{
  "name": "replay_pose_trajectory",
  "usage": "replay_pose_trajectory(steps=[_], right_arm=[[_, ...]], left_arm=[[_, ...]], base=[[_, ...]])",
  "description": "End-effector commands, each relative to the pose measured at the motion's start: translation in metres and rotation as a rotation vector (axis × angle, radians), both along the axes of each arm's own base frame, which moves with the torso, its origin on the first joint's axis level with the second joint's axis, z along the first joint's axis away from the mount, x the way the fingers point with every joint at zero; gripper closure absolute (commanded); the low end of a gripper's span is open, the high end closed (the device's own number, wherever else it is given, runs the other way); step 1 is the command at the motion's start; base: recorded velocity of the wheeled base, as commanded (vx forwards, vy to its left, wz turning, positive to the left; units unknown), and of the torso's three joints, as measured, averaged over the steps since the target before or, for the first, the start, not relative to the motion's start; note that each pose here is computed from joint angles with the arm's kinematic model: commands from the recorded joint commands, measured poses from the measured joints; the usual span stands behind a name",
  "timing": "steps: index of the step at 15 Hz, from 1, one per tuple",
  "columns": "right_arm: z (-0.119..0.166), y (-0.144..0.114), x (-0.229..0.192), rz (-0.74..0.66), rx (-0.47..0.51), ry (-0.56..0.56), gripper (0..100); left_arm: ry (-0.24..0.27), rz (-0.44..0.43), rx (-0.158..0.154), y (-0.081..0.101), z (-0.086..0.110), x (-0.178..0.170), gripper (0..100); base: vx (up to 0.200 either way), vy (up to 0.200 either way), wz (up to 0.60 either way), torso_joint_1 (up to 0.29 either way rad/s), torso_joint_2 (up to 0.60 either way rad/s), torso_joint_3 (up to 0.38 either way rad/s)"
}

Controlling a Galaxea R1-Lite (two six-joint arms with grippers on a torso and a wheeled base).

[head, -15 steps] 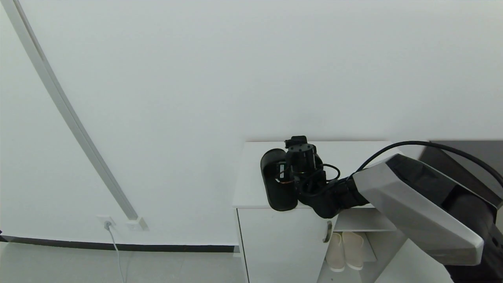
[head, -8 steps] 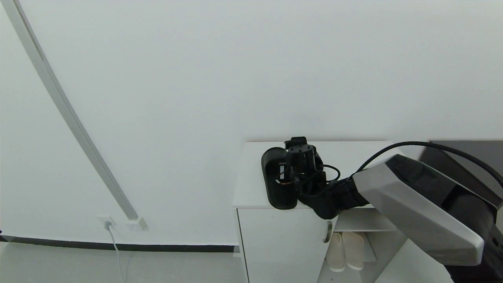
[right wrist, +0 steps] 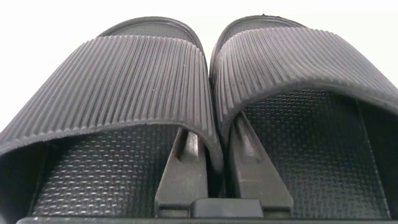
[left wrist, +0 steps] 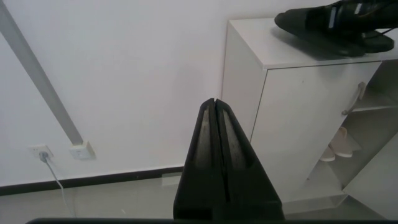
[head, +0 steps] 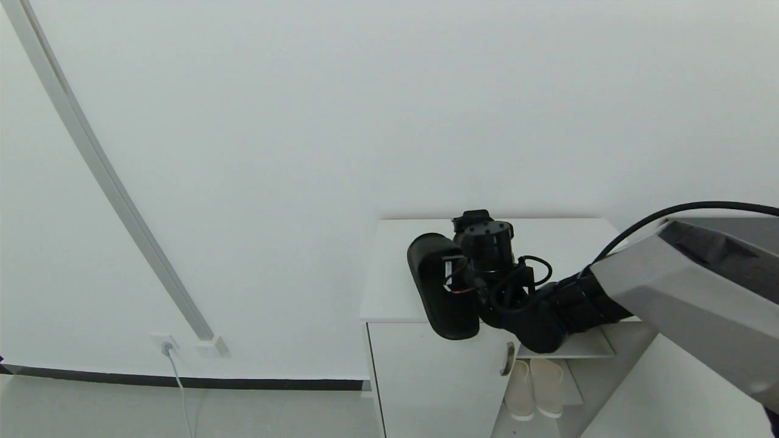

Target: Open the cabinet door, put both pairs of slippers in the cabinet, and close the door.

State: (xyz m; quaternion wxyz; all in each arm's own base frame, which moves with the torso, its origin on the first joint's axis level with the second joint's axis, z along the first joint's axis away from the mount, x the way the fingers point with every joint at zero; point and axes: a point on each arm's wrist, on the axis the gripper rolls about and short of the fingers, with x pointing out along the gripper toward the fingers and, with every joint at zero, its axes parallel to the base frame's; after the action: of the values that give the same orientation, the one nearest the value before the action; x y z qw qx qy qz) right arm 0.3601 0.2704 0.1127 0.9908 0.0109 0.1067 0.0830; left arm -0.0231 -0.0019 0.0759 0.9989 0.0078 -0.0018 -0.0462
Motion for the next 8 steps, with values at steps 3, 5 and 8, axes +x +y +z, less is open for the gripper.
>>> replay_pose_trajectory(steps=[3,5,8], right_arm=[[0.035,-0.041,-0.070,0.094,0.042,-0.030,100],[0.040,-0.055,-0.100,0.171,0.042,-0.005,100],[0.047,-0.074,-0.149,0.325,0.044,0.024,100]], left_arm=[[0.001,-0.001,0.000,0.000,0.000,0.000,100],[0.001,-0.001,0.001,0.000,0.000,0.000,100],[0.001,-0.001,0.001,0.000,0.000,0.000,100]], base=[[0.000,0.000,0.00,0.000,0.00,0.000],[0.000,0.000,0.00,0.000,0.00,0.000],[0.000,0.000,0.00,0.000,0.00,0.000]])
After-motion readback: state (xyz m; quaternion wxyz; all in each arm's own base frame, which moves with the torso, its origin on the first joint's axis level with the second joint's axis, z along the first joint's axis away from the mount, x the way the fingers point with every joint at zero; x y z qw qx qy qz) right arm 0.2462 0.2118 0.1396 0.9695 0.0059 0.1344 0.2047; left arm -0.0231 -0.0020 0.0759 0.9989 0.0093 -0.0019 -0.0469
